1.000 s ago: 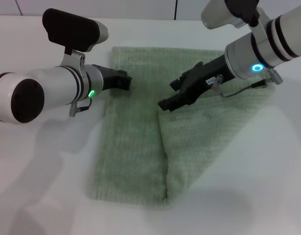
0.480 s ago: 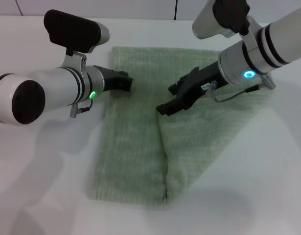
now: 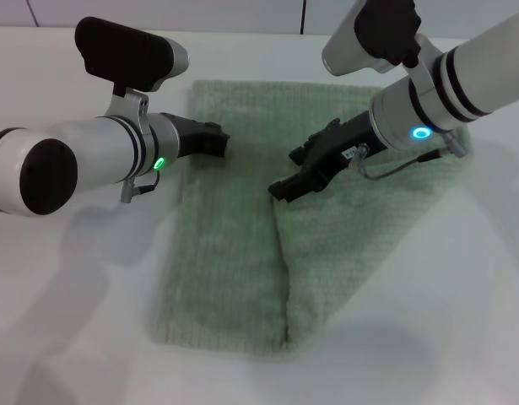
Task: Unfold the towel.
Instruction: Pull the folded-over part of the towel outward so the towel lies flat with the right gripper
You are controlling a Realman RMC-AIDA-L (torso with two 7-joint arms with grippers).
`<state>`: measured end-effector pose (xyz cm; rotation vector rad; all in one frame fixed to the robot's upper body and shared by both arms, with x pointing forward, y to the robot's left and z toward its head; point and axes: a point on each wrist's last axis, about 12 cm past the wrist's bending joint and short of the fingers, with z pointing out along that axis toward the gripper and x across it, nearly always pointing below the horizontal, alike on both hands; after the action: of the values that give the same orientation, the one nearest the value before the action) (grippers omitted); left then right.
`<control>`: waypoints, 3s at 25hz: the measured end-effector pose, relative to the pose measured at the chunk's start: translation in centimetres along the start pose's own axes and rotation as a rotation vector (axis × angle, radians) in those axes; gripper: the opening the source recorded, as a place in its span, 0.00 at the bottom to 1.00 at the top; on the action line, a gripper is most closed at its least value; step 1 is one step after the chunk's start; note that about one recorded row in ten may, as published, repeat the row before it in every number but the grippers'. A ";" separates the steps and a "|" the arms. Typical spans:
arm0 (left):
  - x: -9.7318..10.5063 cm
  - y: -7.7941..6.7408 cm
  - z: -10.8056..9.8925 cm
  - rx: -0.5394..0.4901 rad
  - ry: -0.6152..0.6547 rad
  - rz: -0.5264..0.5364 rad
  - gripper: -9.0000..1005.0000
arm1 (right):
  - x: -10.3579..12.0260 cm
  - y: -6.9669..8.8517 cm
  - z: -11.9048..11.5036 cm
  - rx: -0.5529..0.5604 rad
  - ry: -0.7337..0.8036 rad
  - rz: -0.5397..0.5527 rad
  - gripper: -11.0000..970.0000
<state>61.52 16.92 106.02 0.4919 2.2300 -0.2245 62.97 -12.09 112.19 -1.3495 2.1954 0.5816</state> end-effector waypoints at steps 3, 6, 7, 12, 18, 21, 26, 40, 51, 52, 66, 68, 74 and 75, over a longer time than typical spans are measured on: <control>0.0 0.0 0.0 0.000 -0.001 0.000 0.01 | 0.1 0.0 0.2 0.003 0.003 -0.001 0.74; 0.0 0.0 0.0 0.000 -0.002 -0.001 0.01 | 0.0 0.1 0.3 0.004 0.006 -0.004 0.74; 0.0 0.0 0.0 0.000 -0.002 -0.001 0.01 | 0.0 0.1 0.3 0.004 0.007 -0.004 0.74; -0.1 0.0 0.0 -0.001 -0.002 0.000 0.01 | -0.1 0.0 0.3 0.010 0.003 -0.007 0.74; -0.1 0.1 0.0 -0.003 -0.002 0.000 0.01 | -0.1 0.1 0.7 0.024 0.009 -0.015 0.74; -0.1 0.1 0.0 -0.002 -0.003 0.001 0.01 | -0.1 0.1 0.9 0.025 0.018 -0.017 0.74; -0.2 0.0 0.0 -0.001 -0.002 0.002 0.01 | -0.2 0.2 1.3 0.032 0.026 -0.026 0.74; -0.2 0.0 0.0 0.000 -0.002 0.002 0.01 | -0.2 0.8 2.1 0.025 0.027 -0.043 0.74; -0.1 0.0 -0.1 0.001 -0.003 0.001 0.01 | -0.1 0.9 2.1 0.024 0.031 -0.044 0.74; -0.1 0.0 -0.1 0.001 -0.003 0.001 0.01 | -0.1 0.9 2.1 0.024 0.031 -0.044 0.74; 0.0 0.0 -0.1 0.001 -0.002 -0.001 0.01 | 0.1 0.7 2.3 0.034 0.037 -0.035 0.64; 0.0 0.0 -0.1 0.001 -0.003 -0.002 0.01 | 0.1 0.7 2.3 0.034 0.039 -0.036 0.62; -0.1 0.0 -0.1 0.000 -0.006 -0.002 0.01 | 0.0 0.8 2.4 0.033 0.045 -0.042 0.48; -0.1 0.0 -0.1 0.000 -0.006 -0.002 0.01 | 0.0 0.8 2.4 0.033 0.045 -0.043 0.45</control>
<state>61.53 16.97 106.15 0.4884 2.2249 -0.2268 62.71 -10.35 110.40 -1.4011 2.1965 0.5013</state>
